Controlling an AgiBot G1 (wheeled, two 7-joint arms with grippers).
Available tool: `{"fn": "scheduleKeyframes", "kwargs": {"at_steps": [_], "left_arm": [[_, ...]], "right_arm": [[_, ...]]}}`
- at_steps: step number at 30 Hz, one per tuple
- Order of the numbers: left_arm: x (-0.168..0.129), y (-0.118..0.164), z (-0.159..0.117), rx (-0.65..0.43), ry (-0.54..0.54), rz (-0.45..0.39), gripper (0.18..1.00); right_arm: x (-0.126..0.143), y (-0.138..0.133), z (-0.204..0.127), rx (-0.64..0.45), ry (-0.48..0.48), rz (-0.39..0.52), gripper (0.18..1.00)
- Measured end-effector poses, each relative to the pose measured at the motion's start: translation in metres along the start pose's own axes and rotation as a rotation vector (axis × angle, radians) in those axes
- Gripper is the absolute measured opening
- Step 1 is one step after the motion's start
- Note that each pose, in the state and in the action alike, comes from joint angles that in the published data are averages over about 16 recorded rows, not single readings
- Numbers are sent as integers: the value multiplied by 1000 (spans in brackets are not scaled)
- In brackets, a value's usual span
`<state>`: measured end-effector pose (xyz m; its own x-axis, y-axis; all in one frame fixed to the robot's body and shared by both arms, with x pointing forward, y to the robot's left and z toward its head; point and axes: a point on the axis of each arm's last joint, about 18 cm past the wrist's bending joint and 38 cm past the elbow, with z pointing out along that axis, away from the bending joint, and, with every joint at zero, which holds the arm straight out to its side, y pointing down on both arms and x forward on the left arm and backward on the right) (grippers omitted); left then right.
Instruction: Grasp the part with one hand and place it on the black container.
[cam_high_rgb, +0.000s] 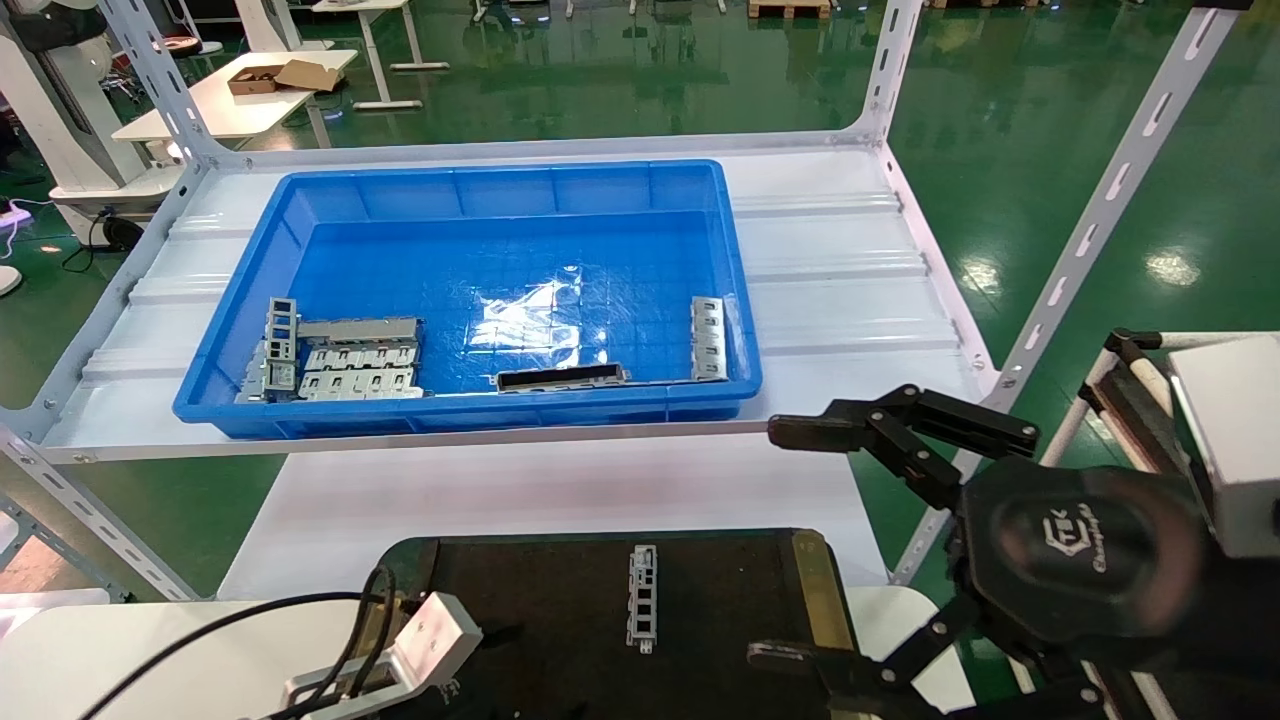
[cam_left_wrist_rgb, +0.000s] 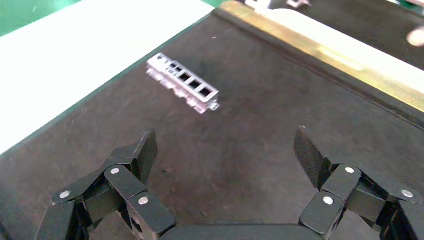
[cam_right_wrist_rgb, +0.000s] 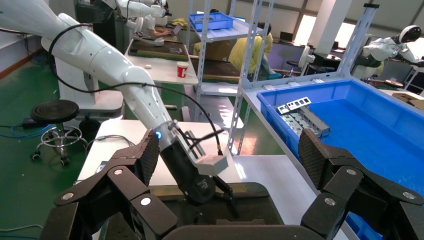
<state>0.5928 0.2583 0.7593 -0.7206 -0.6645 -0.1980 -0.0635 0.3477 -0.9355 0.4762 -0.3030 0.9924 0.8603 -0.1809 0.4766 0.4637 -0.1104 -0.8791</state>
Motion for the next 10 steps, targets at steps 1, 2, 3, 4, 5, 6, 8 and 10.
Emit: {"fn": "scheduleKeyframes", "kwargs": {"at_steps": [1, 2, 3, 4, 5, 6, 8, 10], "left_arm": [[0, -1, -3, 5, 11, 12, 1001], [0, -3, -5, 11, 22, 23, 1001], [1, -4, -8, 18, 34, 33, 1001], [1, -5, -9, 22, 39, 39, 1001], [1, -6, -11, 25, 45, 46, 1001], [1, -7, -13, 29, 51, 52, 1001], [1, -8, -15, 38, 62, 63, 1001], [1, -10, -18, 49, 72, 72, 1001]], "right_arm": [[0, 0, 0, 0, 0, 0, 1001], [0, 0, 0, 0, 0, 0, 1001], [0, 0, 0, 0, 0, 0, 1001], [0, 0, 0, 0, 0, 0, 1001], [0, 0, 0, 0, 0, 0, 1001], [0, 0, 0, 0, 0, 0, 1001], [0, 0, 0, 0, 0, 0, 1001], [0, 0, 0, 0, 0, 0, 1001]]}}
